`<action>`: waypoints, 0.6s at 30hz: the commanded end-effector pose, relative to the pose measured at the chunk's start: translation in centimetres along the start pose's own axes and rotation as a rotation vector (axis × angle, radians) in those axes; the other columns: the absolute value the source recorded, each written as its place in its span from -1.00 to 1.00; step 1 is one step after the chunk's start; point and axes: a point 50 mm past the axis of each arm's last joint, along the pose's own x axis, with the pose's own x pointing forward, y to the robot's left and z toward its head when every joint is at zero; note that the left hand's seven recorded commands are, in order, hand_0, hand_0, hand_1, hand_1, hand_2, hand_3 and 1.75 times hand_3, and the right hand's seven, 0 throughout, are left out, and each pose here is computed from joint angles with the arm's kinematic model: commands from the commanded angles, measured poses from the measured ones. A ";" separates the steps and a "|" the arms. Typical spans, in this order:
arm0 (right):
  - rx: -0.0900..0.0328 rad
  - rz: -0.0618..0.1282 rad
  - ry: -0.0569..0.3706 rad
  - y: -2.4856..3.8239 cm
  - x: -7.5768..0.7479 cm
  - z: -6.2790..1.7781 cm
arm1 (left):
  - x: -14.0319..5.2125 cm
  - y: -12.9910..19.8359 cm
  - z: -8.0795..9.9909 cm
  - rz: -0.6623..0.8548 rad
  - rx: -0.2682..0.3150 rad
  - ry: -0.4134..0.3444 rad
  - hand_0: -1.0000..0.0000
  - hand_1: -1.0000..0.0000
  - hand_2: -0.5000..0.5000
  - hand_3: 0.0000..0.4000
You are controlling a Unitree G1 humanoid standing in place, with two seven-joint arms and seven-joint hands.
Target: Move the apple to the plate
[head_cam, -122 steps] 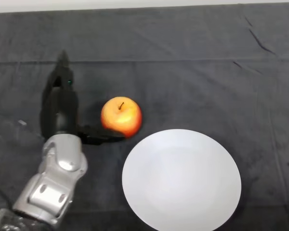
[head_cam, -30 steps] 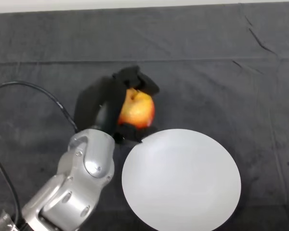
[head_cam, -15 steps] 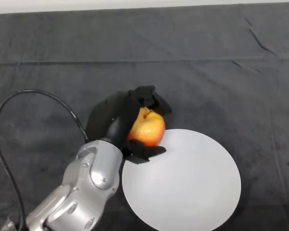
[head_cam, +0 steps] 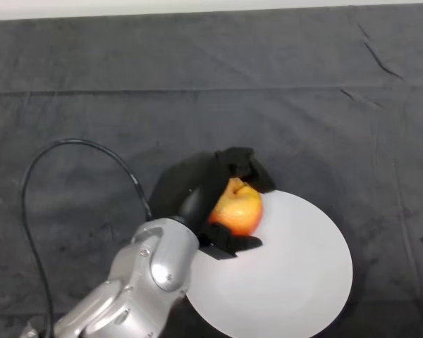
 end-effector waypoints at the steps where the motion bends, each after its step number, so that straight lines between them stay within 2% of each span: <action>1: 0.018 0.007 -0.032 0.01 -0.16 0.73 | 0.0 -0.5 -0.1 -0.028 0.004 -0.005 -1.00 -1.00 0.00 1.00; 18: 0.018 0.007 -0.032 0.01 -0.16 0.73 | 0.6 -2.5 -0.2 -0.116 0.001 -0.015 -1.00 -1.00 0.00 1.00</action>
